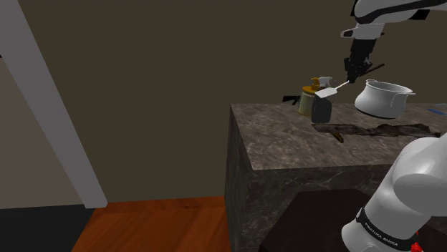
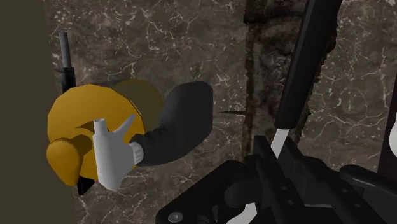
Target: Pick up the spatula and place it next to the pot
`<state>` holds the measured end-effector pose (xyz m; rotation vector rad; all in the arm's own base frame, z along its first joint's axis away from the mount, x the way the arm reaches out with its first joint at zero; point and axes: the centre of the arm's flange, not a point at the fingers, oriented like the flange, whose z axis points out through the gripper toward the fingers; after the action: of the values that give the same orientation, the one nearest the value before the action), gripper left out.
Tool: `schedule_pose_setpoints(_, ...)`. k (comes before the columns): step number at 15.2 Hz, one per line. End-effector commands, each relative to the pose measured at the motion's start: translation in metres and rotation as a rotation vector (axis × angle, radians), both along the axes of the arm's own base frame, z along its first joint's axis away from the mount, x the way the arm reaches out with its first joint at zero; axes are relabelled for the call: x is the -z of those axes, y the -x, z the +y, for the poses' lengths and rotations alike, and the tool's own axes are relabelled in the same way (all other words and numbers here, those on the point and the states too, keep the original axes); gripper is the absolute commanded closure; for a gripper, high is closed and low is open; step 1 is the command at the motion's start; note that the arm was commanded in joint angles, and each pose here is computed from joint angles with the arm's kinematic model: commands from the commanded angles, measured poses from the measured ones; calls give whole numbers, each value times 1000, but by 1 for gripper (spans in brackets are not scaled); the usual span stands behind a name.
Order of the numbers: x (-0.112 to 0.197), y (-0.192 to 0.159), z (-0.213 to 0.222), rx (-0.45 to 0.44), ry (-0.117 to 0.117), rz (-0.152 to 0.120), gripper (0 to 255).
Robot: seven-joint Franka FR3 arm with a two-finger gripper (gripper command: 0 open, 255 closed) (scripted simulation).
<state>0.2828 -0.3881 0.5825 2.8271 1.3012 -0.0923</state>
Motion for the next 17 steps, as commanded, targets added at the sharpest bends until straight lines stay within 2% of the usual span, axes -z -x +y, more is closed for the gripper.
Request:
schedule_pose_setpoints(1,-1,15,-22,-2,0,1,255)
schedule_pose_setpoints(16,-1,122,-188,-2,0,1,255)
schedule_pose_setpoints(17,4,122,-188,-2,0,1,255)
